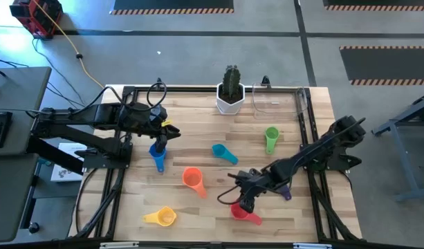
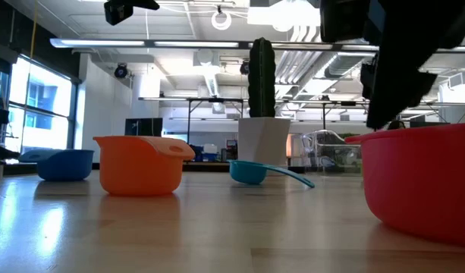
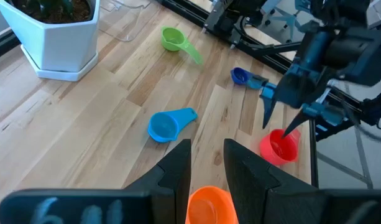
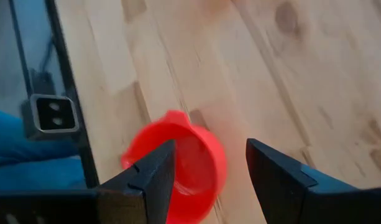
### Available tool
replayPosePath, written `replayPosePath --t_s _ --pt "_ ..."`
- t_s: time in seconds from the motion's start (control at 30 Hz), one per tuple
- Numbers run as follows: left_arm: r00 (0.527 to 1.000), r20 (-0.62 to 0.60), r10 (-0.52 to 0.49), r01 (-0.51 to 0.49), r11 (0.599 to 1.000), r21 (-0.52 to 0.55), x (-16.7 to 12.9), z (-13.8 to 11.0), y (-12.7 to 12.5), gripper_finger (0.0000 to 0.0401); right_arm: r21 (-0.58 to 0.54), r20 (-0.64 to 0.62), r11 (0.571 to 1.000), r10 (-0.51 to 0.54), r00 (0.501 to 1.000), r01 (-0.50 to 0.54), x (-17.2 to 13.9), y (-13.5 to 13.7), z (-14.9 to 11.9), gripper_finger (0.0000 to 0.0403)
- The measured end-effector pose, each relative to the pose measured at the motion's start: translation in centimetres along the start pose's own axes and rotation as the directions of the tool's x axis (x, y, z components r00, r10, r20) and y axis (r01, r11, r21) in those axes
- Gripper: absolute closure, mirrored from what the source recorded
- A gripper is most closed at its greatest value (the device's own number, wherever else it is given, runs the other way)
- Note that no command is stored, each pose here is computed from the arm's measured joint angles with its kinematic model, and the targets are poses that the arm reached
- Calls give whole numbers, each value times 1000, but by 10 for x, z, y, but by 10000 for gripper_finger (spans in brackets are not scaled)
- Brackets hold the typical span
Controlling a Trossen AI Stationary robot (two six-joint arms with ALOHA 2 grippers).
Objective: Nest measuring cups in basket
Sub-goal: Put the light red measuring cup on top of the orange measuring cup
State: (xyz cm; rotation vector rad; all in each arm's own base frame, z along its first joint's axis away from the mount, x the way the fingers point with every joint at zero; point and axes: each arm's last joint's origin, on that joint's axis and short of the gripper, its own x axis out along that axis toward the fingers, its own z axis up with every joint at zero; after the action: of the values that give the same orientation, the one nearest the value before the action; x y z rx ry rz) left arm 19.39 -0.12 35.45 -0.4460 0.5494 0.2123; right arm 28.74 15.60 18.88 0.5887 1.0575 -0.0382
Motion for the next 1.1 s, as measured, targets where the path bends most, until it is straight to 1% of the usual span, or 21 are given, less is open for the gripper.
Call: replayPosePath --t_s 0.13,0.4,0.63,0.7,0.83,1.1 --pt "1000 0 0 0 1000 0 0 0 0 316 27 -46 999 -18 999 20 9 -2 -5 215" --pt "1000 0 -1 1 1000 0 0 0 0 316 19 -96 999 -37 995 39 19 -2 -13 215" --pt "1000 0 -1 1 1000 0 0 0 0 316 47 -124 997 -62 990 68 21 -5 -15 216" --pt "1000 0 -1 1 1000 0 0 0 0 316 63 -125 995 -63 990 72 21 -5 -15 222" --pt "1000 0 -1 1 1000 0 0 0 0 316 68 -127 995 -66 990 75 21 -6 -15 261" --pt "1000 0 -1 1 1000 0 0 0 0 316 70 -128 995 -55 990 64 21 -5 -15 371"
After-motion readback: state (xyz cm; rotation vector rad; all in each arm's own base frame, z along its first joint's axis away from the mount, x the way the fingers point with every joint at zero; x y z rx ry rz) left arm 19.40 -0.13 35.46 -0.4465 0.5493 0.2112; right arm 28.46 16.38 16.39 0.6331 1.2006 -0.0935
